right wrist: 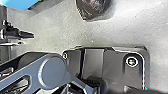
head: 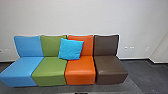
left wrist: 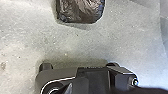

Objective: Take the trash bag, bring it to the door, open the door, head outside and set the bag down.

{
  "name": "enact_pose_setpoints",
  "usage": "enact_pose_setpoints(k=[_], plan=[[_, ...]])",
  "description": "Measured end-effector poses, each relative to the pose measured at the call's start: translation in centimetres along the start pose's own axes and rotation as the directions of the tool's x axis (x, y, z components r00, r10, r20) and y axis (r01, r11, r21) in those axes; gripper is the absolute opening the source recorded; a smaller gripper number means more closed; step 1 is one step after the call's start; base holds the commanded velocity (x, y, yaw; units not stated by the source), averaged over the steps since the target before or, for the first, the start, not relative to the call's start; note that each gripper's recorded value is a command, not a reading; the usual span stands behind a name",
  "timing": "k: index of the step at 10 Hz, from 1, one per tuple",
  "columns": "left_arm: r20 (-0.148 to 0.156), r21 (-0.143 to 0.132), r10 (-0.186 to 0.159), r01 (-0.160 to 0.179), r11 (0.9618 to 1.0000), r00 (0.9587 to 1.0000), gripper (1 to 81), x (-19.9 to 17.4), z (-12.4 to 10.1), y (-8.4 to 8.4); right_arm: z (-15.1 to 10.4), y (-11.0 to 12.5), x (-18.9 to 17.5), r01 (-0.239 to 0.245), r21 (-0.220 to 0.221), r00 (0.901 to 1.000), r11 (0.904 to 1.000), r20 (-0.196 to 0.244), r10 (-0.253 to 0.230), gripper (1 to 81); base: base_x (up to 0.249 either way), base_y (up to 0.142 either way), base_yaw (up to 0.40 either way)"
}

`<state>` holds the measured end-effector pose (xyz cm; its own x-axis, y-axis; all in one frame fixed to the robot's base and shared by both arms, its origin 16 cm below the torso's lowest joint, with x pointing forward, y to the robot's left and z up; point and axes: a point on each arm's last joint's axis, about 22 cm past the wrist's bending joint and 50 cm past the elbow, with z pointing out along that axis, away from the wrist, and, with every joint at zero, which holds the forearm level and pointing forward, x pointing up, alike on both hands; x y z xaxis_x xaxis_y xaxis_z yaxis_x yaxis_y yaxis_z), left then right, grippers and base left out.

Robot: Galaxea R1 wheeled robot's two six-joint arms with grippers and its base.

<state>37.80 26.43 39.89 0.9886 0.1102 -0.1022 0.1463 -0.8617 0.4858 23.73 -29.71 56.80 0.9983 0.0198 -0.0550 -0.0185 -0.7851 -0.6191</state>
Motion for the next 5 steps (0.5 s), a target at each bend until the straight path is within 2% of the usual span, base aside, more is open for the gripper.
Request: enact_pose_setpoints(k=[2,4,5], plan=[[0.017,0.01,-0.013,0.013,0.9999,0.9998,81.1,2.7,1.7,-0.8,0.2,1.0,1.3,-0.013,-0.002,0.9998,0.9999,0.015,0.013,81.1,0.0,0.0,0.0],[0.031,0.016,-0.01,0.009,0.9998,0.9995,81.1,5.1,3.5,-0.4,0.5,0.4,2.6,-0.005,0.019,0.9999,0.9998,0.013,0.005,81.1,0.0,0.0,0.0],[0.019,0.017,-0.005,0.005,0.9998,0.9998,81.1,6.9,4.0,0.1,0.5,-0.1,3.2,0.006,0.032,1.0,0.9995,0.007,-0.006,81.1,0.0,0.0,0.0]])
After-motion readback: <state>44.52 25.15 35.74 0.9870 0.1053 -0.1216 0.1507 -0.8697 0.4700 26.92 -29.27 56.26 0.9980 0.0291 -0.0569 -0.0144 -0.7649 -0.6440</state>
